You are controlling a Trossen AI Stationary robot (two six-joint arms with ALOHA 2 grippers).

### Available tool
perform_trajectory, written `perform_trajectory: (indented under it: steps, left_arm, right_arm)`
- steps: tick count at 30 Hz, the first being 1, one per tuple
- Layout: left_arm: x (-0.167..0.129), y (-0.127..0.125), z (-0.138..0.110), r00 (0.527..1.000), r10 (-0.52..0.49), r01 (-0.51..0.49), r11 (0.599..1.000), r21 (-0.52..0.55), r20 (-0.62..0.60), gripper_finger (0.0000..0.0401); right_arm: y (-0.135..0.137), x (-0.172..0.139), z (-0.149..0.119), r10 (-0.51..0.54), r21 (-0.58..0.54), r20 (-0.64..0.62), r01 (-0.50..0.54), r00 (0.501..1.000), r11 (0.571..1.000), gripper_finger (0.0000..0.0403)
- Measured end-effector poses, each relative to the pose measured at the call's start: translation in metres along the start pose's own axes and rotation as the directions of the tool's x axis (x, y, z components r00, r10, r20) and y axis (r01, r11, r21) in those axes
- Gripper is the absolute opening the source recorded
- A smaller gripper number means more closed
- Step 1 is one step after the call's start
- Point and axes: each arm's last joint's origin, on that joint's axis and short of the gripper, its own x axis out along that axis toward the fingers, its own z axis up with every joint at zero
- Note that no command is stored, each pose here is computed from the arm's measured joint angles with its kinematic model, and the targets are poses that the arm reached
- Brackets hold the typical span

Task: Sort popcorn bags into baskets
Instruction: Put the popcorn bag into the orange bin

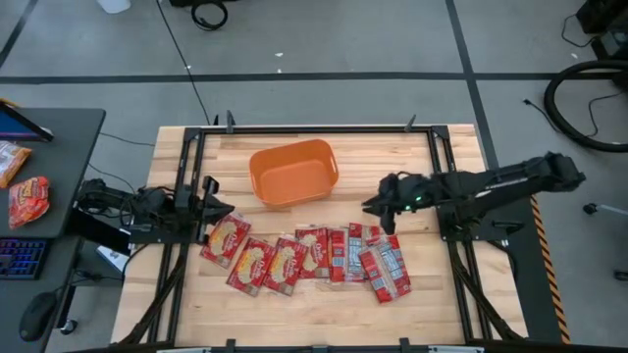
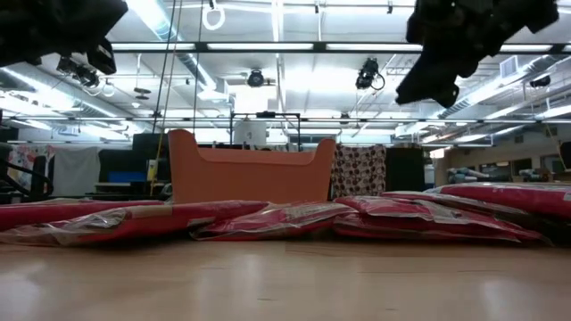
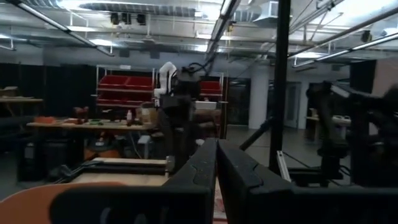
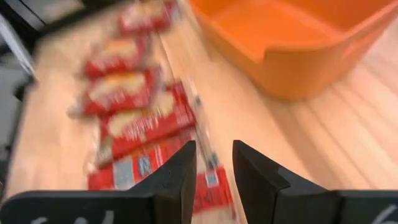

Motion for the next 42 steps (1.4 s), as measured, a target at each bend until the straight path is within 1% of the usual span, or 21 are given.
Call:
perform_trajectory:
  steps: [3,6,10,13,18,25,29,32,34,37,39,42]
  left_arm:
    - [0.000,0.002,0.000,0.998,0.069,-0.069,0.998,0.002,-0.004,0.0034]
    - [0.000,0.003,0.000,0.993,0.117,-0.117,0.993,0.010,-0.005,0.0063]
    - [0.000,0.003,0.000,0.995,0.104,-0.104,0.994,0.013,-0.006,0.0103]
    - [0.000,0.002,0.000,0.997,0.082,-0.082,0.996,0.029,-0.001,0.0119]
    - [0.000,0.002,0.003,0.996,0.080,-0.080,0.997,0.015,0.032,0.0123]
    - [-0.001,0.003,0.011,0.991,0.082,-0.083,0.996,0.007,0.106,0.0123]
    - [-0.001,0.003,0.013,0.989,0.083,-0.087,0.996,0.029,0.126,0.0124]
    - [-0.001,0.003,0.014,0.987,0.084,-0.090,0.995,0.038,0.136,0.0124]
    - [-0.001,0.003,0.014,0.987,0.087,-0.095,0.994,0.053,0.136,0.0124]
    - [-0.001,0.003,0.014,0.987,0.088,-0.096,0.994,0.055,0.133,0.0124]
    - [-0.001,0.003,0.012,0.989,0.089,-0.095,0.994,0.045,0.122,0.0124]
    - [-0.001,0.003,0.011,0.990,0.089,-0.091,0.996,0.013,0.107,0.0124]
  right_arm:
    - [0.012,0.012,-0.001,-0.078,-0.017,-0.123,0.077,0.989,0.997,0.0109]
    - [0.027,0.020,-0.001,-0.157,-0.046,-0.211,0.151,0.965,0.988,0.0109]
    - [0.047,0.027,0.000,-0.236,-0.080,-0.297,0.222,0.925,0.972,0.0110]
    - [0.062,0.033,0.000,-0.266,-0.089,-0.346,0.251,0.900,0.964,0.0114]
    - [0.087,0.041,-0.002,-0.323,-0.132,-0.432,0.296,0.842,0.946,0.0125]
    - [0.115,0.052,0.001,-0.401,-0.231,-0.566,0.328,0.720,0.916,0.0151]
    - [0.128,0.063,0.005,-0.387,-0.228,-0.629,0.316,0.675,0.921,0.0176]
    - [0.138,0.075,0.007,-0.398,-0.218,-0.647,0.343,0.650,0.914,0.0198]
    - [0.146,0.082,0.006,-0.426,-0.226,-0.657,0.376,0.622,0.898,0.0210]
    - [0.158,0.093,0.001,-0.475,-0.253,-0.674,0.428,0.566,0.868,0.0220]
    - [0.167,0.097,-0.002,-0.506,-0.263,-0.688,0.471,0.520,0.842,0.0222]
    - [0.179,0.100,-0.005,-0.538,-0.248,-0.708,0.551,0.458,0.796,0.0223]
